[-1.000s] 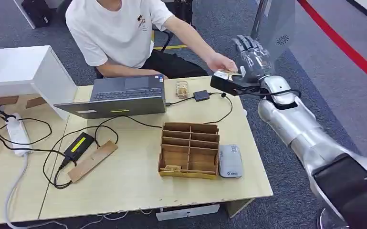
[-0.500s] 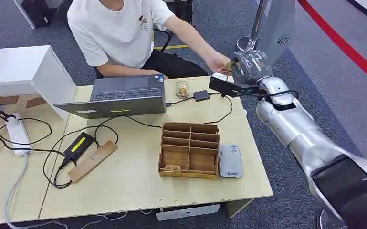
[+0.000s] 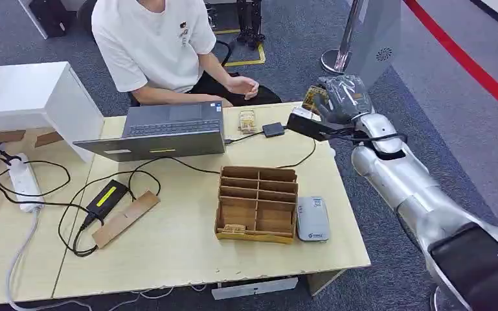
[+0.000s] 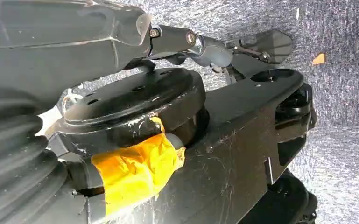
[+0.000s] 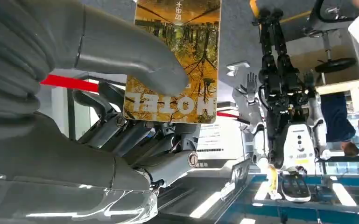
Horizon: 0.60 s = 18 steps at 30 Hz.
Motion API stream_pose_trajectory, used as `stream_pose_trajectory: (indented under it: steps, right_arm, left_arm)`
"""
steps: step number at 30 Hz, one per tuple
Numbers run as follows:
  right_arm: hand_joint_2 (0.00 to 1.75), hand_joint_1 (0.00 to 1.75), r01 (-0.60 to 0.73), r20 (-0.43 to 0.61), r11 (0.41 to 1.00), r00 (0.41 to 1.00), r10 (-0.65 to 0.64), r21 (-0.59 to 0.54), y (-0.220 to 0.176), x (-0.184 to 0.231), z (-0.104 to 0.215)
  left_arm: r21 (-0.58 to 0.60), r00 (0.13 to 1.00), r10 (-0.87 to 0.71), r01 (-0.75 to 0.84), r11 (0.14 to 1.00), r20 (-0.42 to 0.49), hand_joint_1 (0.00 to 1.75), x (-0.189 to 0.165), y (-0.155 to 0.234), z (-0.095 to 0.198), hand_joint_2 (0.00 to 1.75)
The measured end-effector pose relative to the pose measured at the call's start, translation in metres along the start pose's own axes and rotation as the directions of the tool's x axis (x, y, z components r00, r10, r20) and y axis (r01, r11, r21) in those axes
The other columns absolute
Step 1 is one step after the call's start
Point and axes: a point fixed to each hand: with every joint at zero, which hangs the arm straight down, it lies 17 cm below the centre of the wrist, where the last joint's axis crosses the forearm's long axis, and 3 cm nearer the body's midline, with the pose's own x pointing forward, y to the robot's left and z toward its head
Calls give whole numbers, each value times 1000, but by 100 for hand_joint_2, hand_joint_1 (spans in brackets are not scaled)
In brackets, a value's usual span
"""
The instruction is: Pass the card to the sensor for recognition and then transmit it.
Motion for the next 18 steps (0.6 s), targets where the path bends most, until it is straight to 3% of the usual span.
stream_pose_trajectory:
  steps: [5, 18]
  right_arm:
    - [175, 175, 70, 11, 997, 997, -70, -33, -4, -5, 15]
    - [175, 175, 158, 55, 981, 987, -152, -112, 8, -22, 136]
  left_arm:
    - [2, 1000, 19, -19, 1000, -2, 0, 0, 0, 0, 175]
    - [19, 997, 82, -81, 996, -9, 0, -4, 4, 0, 175]
